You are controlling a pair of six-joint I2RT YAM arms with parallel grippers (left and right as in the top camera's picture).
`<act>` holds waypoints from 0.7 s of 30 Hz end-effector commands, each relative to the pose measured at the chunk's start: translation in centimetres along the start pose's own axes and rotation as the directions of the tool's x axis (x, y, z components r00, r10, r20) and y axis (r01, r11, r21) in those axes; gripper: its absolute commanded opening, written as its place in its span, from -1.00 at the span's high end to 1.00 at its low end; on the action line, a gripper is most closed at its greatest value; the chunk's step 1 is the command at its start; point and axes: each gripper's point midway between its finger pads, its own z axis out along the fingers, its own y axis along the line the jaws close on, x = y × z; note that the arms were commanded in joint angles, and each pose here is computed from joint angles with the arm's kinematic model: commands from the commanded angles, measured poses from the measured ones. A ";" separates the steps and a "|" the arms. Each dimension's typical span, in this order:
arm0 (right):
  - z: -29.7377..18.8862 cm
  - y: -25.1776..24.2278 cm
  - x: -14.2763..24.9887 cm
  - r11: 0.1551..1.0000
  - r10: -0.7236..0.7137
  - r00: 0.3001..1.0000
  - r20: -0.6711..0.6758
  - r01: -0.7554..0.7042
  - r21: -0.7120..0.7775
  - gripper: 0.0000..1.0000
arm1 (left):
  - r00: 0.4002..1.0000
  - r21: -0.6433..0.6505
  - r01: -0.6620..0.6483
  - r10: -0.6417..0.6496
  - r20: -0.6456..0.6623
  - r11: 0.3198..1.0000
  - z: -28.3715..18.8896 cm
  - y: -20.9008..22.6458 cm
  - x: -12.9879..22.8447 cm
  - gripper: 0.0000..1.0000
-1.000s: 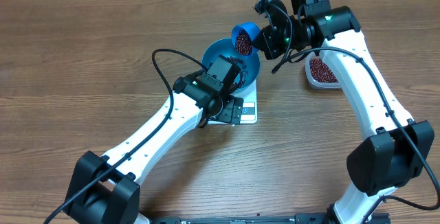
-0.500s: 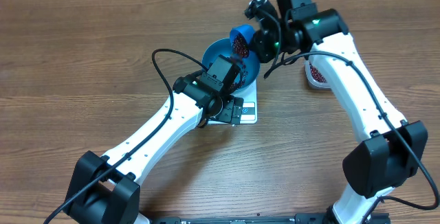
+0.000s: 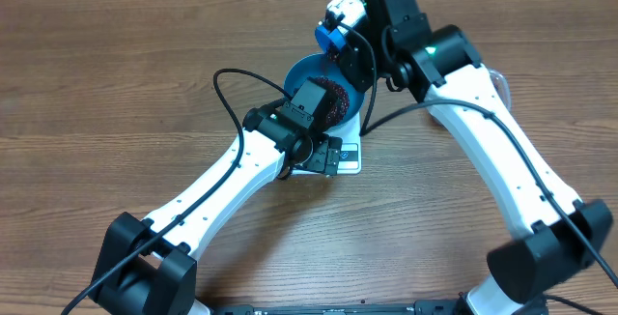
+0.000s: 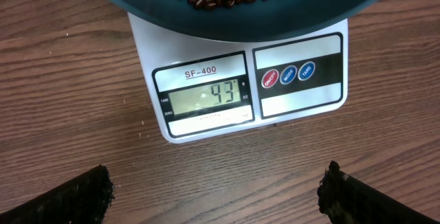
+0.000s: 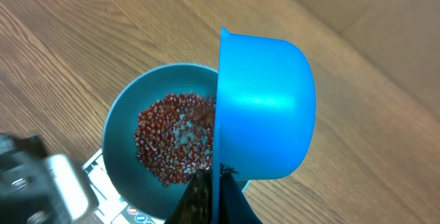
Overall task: Scoop item into bowl and weigh 150g on scale
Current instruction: 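Tip the scoop to pour beans into the teal bowl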
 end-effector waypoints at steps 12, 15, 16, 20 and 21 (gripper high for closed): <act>-3.7 0.7 -0.8 0.999 -0.036 0.999 0.035 0.036 0.008 0.93 | 1.000 0.012 0.008 -0.008 0.001 1.000 0.0 -0.5 -0.2 -0.99; -3.5 1.2 -0.8 0.999 -0.040 0.999 0.031 0.040 0.002 0.93 | 1.000 0.012 0.008 -0.008 0.001 1.000 0.0 -0.5 -0.2 -0.99; -3.5 1.3 -0.7 0.999 -0.043 0.999 0.029 0.043 0.000 0.93 | 1.000 0.012 0.008 -0.008 0.001 1.000 0.0 -0.5 -0.2 -0.99; -2.8 2.0 0.0 0.999 -0.053 0.999 0.002 0.053 0.004 0.93 | 1.000 0.012 0.008 -0.008 0.002 1.000 0.0 -0.5 -0.2 -0.99; -2.6 2.0 0.1 0.999 -0.054 0.999 -0.003 0.054 0.003 0.93 | 1.000 0.012 0.008 -0.008 0.002 1.000 0.0 -0.5 -0.2 -0.99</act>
